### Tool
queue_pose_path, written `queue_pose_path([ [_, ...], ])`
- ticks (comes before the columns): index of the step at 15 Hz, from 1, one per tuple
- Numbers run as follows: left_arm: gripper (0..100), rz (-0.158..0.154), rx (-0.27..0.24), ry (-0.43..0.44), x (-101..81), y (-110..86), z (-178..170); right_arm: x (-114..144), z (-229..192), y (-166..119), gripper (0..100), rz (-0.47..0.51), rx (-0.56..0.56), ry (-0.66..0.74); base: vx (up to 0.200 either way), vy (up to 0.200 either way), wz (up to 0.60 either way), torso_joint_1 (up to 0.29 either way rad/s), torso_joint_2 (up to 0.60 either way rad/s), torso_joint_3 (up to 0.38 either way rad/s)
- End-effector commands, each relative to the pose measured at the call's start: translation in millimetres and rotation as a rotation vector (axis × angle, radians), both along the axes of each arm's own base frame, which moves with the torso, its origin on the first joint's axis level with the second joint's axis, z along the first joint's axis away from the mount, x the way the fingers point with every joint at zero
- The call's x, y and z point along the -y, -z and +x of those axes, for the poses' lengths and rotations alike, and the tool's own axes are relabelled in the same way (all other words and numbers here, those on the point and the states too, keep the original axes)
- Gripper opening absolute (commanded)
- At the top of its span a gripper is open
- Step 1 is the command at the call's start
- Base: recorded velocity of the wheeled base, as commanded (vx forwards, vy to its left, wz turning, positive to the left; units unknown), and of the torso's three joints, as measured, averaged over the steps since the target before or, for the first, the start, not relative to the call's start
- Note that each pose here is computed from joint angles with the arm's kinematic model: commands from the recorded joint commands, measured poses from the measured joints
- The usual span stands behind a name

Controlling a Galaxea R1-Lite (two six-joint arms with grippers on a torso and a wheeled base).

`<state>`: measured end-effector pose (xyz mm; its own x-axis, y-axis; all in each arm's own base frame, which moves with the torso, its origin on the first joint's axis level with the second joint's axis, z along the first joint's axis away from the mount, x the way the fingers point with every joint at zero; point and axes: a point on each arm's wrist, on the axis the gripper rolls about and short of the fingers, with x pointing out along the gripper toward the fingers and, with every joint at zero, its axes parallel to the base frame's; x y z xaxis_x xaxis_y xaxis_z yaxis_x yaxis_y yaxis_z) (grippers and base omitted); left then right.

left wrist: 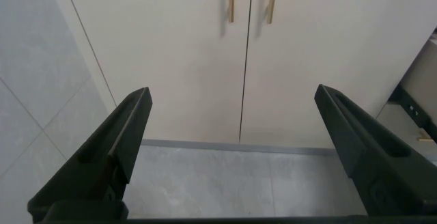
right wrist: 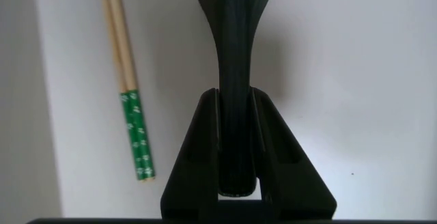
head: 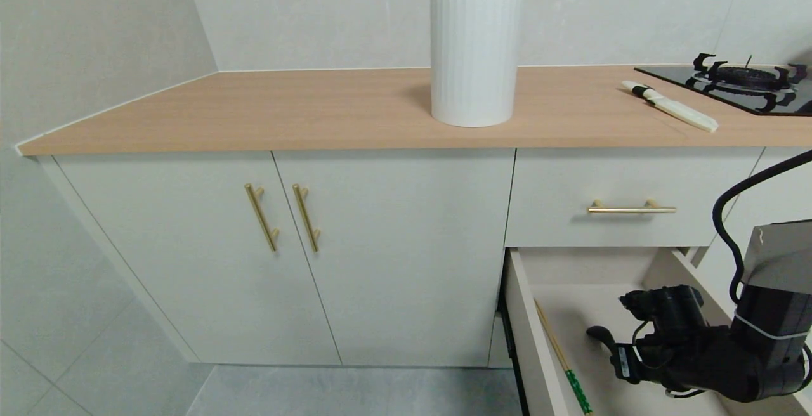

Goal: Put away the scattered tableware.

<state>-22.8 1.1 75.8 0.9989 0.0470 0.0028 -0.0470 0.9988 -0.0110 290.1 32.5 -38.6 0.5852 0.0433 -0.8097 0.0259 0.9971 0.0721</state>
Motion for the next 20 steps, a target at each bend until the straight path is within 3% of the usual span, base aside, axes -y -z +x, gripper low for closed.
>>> queue_pose_path([
  [1,100,-0.001,0.000,-0.001,0.0,0.0,0.0,-0.5,3.7,9.3,0,-0.002,-0.015,0.000,0.000,0.000,0.00,0.000,0.00,0.000],
  [7,100,0.000,0.000,-0.001,0.0,0.0,0.0,0.2,5.6,10.7,0,-0.001,-0.004,0.001,0.000,0.000,0.00,0.000,0.00,0.000],
  [8,100,0.000,0.000,-0.001,0.0,0.0,0.0,0.2,5.6,10.7,100,-0.001,-0.004,0.001,0.000,0.000,0.00,0.000,0.00,0.000],
  [14,100,-0.001,0.000,-0.002,0.0,0.0,0.0,0.4,3.9,-1.2,100,0.003,0.028,0.003,0.000,0.000,0.00,0.000,0.00,0.000],
  [20,100,0.000,0.000,-0.001,0.0,0.0,0.0,-8.3,-27.1,-77.1,100,-0.010,0.238,0.000,0.000,0.000,0.00,0.000,0.00,0.000],
])
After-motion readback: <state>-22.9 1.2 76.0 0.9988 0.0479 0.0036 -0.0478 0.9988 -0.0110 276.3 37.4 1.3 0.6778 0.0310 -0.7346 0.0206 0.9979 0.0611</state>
